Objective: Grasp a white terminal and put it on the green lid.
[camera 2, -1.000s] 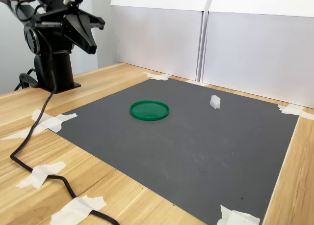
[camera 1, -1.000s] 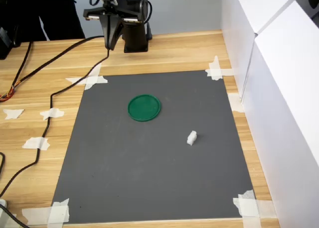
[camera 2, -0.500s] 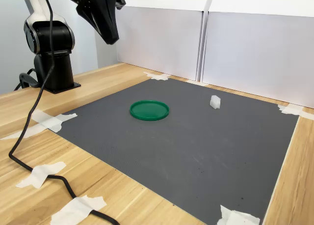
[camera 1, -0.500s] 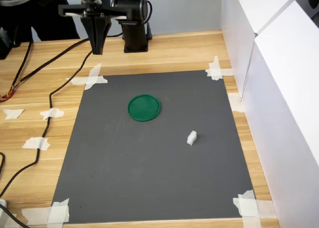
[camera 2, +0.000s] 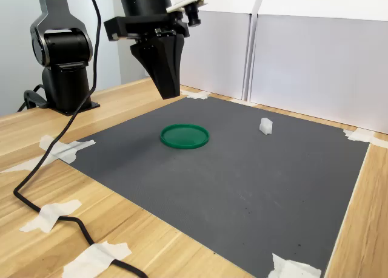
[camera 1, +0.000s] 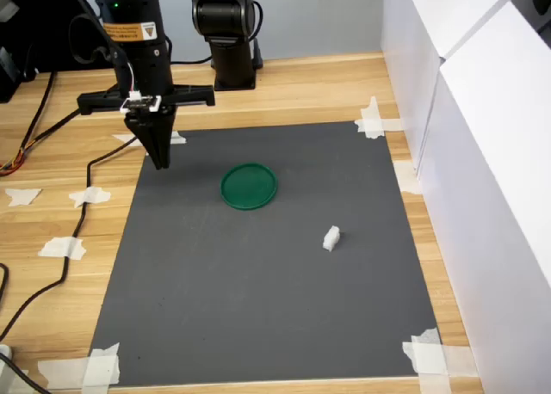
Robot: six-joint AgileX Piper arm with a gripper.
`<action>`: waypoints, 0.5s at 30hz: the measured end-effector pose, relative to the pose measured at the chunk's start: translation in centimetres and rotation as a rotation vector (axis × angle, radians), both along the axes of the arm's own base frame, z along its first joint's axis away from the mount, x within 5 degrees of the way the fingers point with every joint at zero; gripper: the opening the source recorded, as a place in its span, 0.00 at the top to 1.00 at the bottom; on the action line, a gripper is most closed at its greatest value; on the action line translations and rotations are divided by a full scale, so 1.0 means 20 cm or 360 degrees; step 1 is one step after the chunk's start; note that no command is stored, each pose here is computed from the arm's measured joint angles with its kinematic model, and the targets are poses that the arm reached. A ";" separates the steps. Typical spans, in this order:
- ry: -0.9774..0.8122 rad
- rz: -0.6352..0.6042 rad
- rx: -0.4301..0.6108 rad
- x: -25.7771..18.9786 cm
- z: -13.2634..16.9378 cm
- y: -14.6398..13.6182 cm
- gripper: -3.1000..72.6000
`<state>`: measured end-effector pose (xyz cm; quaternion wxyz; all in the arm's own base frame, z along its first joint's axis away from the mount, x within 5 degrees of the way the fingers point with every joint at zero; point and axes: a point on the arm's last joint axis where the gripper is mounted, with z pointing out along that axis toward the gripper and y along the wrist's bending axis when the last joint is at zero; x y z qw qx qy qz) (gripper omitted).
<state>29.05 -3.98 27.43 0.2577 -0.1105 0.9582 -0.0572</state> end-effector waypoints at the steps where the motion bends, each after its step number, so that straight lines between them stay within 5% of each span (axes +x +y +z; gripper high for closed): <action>1: 0.0017 0.0013 0.0009 0.01 0.00 0.00 0.98; 6: 0.0061 0.0130 0.0055 0.05 0.03 0.06 0.98; 15: 0.0121 0.0427 0.0105 0.04 0.09 0.38 0.98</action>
